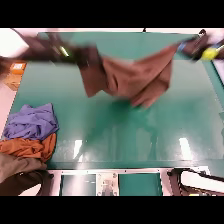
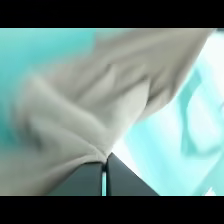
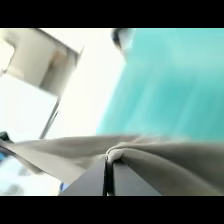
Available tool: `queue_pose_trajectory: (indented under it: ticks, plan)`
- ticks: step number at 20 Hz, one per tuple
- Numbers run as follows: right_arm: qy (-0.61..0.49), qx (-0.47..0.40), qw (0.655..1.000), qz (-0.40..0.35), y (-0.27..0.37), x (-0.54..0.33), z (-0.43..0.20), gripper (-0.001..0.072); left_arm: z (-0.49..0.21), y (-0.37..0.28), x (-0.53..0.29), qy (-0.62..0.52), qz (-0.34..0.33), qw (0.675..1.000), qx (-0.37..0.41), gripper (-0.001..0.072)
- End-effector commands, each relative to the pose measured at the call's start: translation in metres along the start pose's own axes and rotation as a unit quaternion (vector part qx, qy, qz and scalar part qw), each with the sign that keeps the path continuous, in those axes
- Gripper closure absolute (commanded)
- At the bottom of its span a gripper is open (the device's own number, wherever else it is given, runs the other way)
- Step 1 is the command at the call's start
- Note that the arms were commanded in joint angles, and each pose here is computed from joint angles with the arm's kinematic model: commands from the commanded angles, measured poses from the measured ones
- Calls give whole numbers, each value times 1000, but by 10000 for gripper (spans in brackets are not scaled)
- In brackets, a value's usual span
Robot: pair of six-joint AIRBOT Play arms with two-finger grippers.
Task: Fold the shirts.
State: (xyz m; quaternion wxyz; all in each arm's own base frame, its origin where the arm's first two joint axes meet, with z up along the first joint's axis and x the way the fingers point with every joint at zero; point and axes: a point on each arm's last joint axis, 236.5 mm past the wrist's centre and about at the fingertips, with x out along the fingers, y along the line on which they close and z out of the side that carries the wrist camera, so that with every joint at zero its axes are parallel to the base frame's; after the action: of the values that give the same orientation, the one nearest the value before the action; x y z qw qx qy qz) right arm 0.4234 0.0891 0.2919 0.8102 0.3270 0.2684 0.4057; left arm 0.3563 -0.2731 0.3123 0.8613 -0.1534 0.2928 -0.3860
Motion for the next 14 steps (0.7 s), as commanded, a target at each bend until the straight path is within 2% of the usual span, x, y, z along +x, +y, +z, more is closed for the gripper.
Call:
queue_pose_trajectory:
  ticks: [1,4,7,10,14]
  plan:
    - [-130,-201,971,10,167,-66,47,701,87,-103,-122,-146,-48,982,109,687]
    - [-191,-319,928,-29,252,-104,44,701,95,-141,-174,-183,-67,971,141,686]
    - [-221,-360,903,-79,272,-119,42,701,70,-129,-163,-132,-55,982,121,686]
    - [-210,-352,905,-112,249,-119,47,701,31,-81,-121,-38,-8,997,64,685]
    - [-150,-262,947,-111,165,-87,43,701,-32,3,-65,74,81,994,8,685]
